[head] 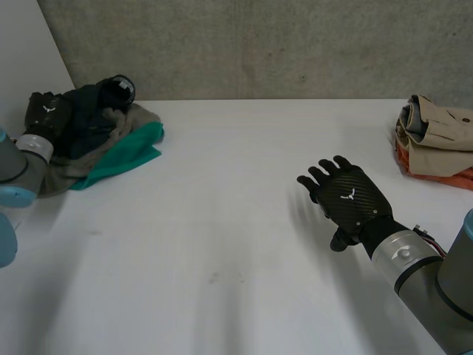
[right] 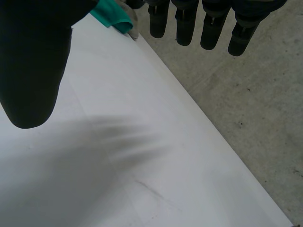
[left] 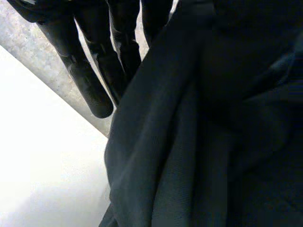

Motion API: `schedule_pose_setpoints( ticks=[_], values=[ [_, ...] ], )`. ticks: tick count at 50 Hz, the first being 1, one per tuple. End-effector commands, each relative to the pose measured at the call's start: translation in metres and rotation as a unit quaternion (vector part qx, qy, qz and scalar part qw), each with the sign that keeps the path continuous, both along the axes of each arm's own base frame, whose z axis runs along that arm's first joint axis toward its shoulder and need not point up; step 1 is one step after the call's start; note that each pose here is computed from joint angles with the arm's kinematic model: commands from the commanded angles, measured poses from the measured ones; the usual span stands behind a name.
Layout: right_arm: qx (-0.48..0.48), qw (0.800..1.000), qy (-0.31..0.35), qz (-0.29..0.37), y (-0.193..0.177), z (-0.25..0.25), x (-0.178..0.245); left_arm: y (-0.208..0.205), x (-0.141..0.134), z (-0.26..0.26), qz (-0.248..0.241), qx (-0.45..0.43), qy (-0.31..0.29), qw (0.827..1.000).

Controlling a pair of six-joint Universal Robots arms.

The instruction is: Fold the laundry.

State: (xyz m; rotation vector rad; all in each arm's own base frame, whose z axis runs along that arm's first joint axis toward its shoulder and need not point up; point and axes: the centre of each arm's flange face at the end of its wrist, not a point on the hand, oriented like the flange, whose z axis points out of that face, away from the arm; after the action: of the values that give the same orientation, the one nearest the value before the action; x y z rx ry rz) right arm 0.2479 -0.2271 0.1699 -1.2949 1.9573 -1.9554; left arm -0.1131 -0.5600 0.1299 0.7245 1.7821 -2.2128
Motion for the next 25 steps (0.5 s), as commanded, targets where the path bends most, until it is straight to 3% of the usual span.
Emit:
schedule_pose_setpoints(
  ticks=[1,8,12,17,19,25],
  values=[
    [-0.004,1.0,-0.001,-0.001,-0.001,0.001,0.0,0.019,-0.039,0.053,-0.007,-0.018,0.017,1.0],
    [-0.007,1.0,-0.002,-0.004,-0.002,0.003,0.0,0.073,-0.076,0.137,-0.059,-0.035,0.087,0.994],
    [-0.016,1.0,-0.004,-0.017,-0.005,0.008,-0.003,0.128,-0.117,0.183,-0.128,-0.048,0.15,0.979],
    [-0.039,0.997,-0.01,-0.065,-0.014,0.022,-0.014,0.215,-0.174,0.21,-0.253,-0.024,0.202,0.946],
    [-0.048,0.994,-0.018,-0.094,-0.019,0.03,-0.021,0.237,-0.191,0.203,-0.29,-0.002,0.202,0.935],
    [-0.054,0.987,-0.047,-0.146,-0.031,0.042,-0.038,0.308,-0.273,0.115,-0.399,0.134,0.171,0.891]
  ],
)
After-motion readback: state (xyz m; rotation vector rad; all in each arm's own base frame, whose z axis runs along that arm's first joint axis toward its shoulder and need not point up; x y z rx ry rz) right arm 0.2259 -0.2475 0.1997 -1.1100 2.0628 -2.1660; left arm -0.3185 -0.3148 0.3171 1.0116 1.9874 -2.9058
